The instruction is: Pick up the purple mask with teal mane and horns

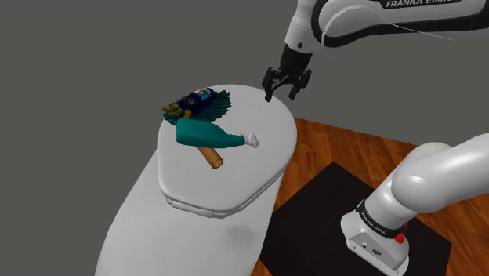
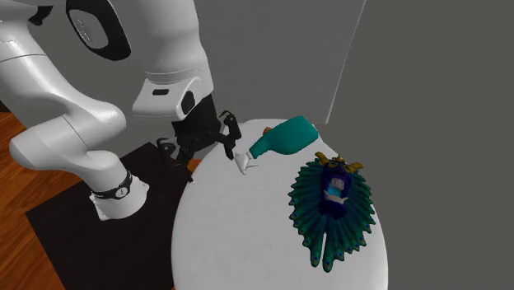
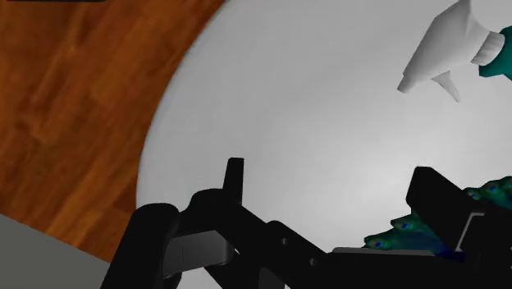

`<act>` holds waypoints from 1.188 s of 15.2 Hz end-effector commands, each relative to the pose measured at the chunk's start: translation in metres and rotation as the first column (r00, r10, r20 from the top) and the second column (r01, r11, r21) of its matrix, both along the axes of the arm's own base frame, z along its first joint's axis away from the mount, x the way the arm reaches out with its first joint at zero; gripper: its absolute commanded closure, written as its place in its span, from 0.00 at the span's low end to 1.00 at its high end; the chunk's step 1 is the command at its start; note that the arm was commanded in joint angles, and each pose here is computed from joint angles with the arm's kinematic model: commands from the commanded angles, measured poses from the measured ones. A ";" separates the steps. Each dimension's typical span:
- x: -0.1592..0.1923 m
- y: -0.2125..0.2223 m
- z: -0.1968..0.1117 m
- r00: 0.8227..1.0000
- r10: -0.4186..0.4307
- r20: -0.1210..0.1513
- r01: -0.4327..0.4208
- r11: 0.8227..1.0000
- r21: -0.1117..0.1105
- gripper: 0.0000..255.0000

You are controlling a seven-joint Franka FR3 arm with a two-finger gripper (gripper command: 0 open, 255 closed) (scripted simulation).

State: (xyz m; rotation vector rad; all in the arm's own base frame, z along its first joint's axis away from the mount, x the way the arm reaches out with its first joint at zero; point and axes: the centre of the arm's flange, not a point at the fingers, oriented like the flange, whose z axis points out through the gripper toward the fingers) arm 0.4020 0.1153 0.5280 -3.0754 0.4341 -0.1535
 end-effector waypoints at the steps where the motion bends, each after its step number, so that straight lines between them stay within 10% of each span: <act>1: 0.018 0.016 -0.004 0.999 -0.038 0.017 0.038 0.999 0.003 0.00; 18: 0.195 0.125 -0.026 0.931 -0.333 0.151 0.332 0.943 0.036 0.00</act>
